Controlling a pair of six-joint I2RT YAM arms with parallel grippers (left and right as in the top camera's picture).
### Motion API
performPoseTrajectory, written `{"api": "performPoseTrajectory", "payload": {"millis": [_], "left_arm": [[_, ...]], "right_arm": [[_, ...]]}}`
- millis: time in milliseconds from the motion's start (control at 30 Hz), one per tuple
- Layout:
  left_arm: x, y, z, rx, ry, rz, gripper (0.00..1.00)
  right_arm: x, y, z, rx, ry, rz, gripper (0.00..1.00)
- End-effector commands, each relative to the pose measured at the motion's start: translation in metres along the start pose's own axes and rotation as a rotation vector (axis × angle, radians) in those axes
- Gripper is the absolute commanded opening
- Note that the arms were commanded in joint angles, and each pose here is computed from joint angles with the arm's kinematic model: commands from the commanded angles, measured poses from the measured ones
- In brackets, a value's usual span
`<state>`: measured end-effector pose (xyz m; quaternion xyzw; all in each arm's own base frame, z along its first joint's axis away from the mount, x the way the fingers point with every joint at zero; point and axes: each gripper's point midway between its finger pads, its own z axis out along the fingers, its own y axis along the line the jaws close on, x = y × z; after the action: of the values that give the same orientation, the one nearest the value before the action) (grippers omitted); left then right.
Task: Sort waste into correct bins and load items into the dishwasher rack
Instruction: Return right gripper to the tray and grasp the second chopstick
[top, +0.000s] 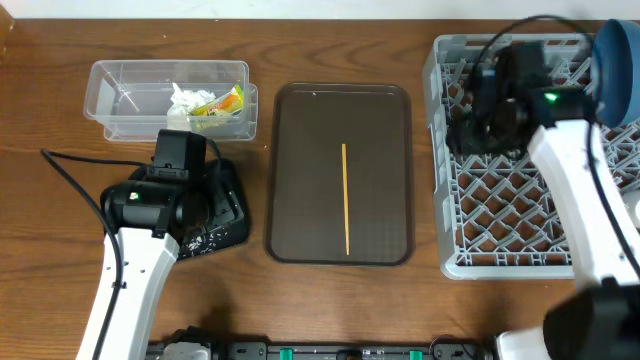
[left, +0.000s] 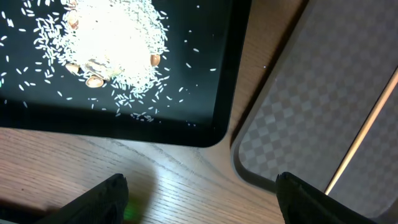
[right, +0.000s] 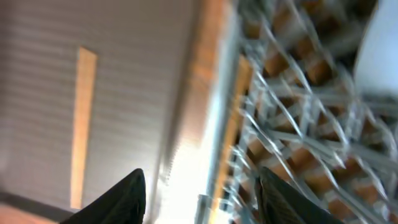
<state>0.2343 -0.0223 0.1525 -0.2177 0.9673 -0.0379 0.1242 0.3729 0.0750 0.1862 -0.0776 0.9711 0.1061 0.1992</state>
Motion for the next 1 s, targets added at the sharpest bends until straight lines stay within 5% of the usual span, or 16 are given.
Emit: {"api": "performPoseTrajectory", "payload": {"millis": [0,433,967], "left_arm": [[-0.003,0.002,-0.001,-0.011,-0.009,-0.011,0.79],[-0.003,0.002,-0.001,-0.011,-0.008,-0.011,0.79],[-0.002,0.002,-0.001,-0.013,-0.005,-0.010,0.79]], "right_arm": [[-0.002,0.052,-0.004,-0.179,-0.010,-0.059,0.55],[0.057,0.144,0.104,-0.117,0.266,-0.095,0.60],[0.109,0.129,0.190,0.175,0.406,0.076,0.50]]}}
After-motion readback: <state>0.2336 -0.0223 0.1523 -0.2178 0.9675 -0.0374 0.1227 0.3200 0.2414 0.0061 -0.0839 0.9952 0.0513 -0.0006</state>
